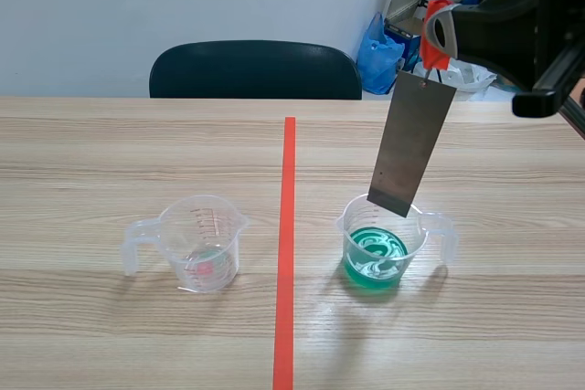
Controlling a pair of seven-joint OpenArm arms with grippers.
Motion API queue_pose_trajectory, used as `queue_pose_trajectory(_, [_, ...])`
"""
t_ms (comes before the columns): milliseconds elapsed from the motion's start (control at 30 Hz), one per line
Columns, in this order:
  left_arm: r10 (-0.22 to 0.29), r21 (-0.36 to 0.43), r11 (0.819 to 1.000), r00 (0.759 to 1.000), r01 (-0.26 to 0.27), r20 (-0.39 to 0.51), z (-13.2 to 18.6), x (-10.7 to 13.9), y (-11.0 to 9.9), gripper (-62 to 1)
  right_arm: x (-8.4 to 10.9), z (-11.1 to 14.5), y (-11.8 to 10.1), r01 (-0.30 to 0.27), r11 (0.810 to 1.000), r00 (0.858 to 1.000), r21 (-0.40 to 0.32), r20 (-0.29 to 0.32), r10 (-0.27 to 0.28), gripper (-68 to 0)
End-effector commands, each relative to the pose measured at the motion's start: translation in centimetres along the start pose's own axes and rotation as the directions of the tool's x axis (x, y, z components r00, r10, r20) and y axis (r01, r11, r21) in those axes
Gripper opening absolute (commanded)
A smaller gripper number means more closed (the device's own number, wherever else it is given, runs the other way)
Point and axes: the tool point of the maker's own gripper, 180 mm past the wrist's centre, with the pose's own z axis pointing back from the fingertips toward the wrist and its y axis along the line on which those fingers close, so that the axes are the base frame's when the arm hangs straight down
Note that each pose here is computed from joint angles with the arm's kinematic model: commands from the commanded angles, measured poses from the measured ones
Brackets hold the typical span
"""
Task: Do the redox reaction experiment
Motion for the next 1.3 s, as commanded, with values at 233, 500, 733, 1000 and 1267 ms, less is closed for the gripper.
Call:
queue_pose_trajectory(233, [0.087, 0.105, 0.99, 0.995, -0.092, 0.044, 0.2, 0.6, 1.8, 1.4, 1.1, 0.2, -0.1, -0.018, 1.0, 0.999, -0.004, 0.029, 0.019, -66.9])
queue_pose_trajectory(500, [0.087, 0.104, 0.99, 0.995, -0.091, 0.043, 0.2, 0.6, 1.8, 1.4, 1.1, 0.2, -0.1, -0.018, 1.0, 0.999, -0.004, 0.029, 0.019, -66.9])
queue_pose_trajectory(733, [0.086, 0.104, 0.99, 0.995, -0.09, 0.043, 0.2, 0.6, 1.8, 1.4, 1.1, 0.2, -0.1, -0.018, 1.0, 0.999, -0.004, 0.029, 0.019, -66.9])
queue_pose_trajectory(1000, [0.086, 0.104, 0.99, 0.995, -0.09, 0.043, 0.2, 0.6, 1.8, 1.4, 1.1, 0.2, -0.1, -0.018, 1.0, 0.999, -0.004, 0.03, 0.018, -66.9])
queue_pose_trajectory(1267, [0.086, 0.104, 0.99, 0.995, -0.09, 0.043, 0.2, 0.6, 1.8, 1.4, 1.1, 0.2, -0.1, -0.017, 1.0, 0.999, -0.004, 0.031, 0.017, -66.9])
